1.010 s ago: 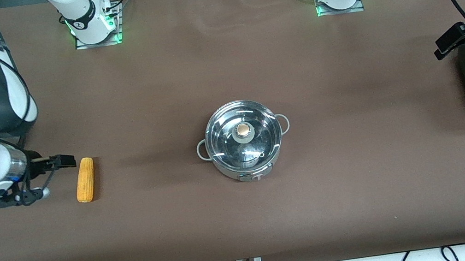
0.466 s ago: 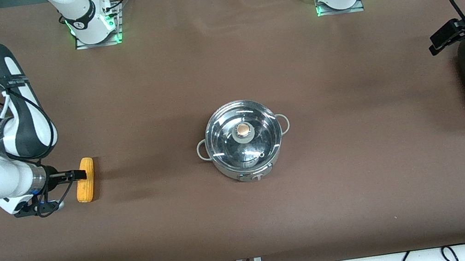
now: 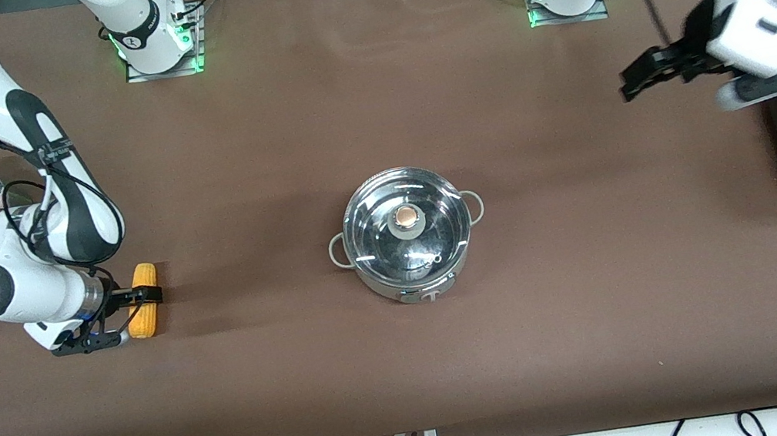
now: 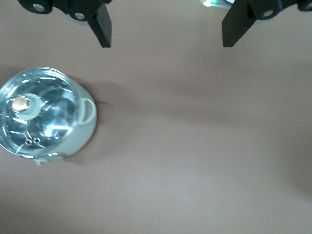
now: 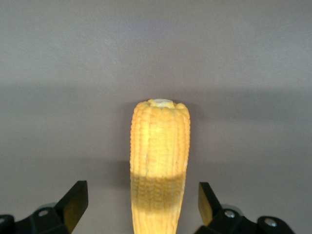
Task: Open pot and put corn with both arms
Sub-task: 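Grasp the corn with the right gripper while the left gripper reaches the lid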
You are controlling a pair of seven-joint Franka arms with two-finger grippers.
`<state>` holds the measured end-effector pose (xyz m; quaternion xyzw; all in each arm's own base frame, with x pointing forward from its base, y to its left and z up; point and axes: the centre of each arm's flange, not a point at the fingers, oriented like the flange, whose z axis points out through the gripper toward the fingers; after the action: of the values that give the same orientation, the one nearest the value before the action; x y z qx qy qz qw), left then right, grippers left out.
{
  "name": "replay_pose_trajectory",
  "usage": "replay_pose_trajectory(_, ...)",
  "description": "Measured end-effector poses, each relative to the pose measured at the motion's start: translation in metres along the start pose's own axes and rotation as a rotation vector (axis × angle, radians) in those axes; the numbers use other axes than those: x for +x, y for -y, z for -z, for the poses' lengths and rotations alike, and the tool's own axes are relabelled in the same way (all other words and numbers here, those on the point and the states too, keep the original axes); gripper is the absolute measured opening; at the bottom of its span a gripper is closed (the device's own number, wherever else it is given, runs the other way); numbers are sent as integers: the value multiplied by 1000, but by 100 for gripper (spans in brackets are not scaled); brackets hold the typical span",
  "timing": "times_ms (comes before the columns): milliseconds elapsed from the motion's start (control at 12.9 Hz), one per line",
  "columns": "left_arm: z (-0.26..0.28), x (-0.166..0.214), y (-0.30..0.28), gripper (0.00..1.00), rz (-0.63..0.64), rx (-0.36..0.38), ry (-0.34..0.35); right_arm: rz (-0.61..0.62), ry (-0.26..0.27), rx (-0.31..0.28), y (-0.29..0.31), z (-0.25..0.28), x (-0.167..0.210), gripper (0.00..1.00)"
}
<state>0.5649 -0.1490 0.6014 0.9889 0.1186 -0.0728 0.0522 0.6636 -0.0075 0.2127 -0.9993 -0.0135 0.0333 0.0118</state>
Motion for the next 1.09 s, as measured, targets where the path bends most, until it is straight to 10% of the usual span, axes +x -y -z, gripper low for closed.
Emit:
replay_pose_trajectory(466, -95, 6, -148, 100, 54, 0, 59, 13, -9, 0, 0, -18, -5, 94)
replay_pose_trajectory(777, -172, 21, -215, 100, 72, -83, 6, 41, -10, -1, -1, -17, -5, 46)
replay_pose_trajectory(1088, -236, 6, -260, 96, 52, -58, -16, 42, -10, -1, -1, -17, -5, 42)
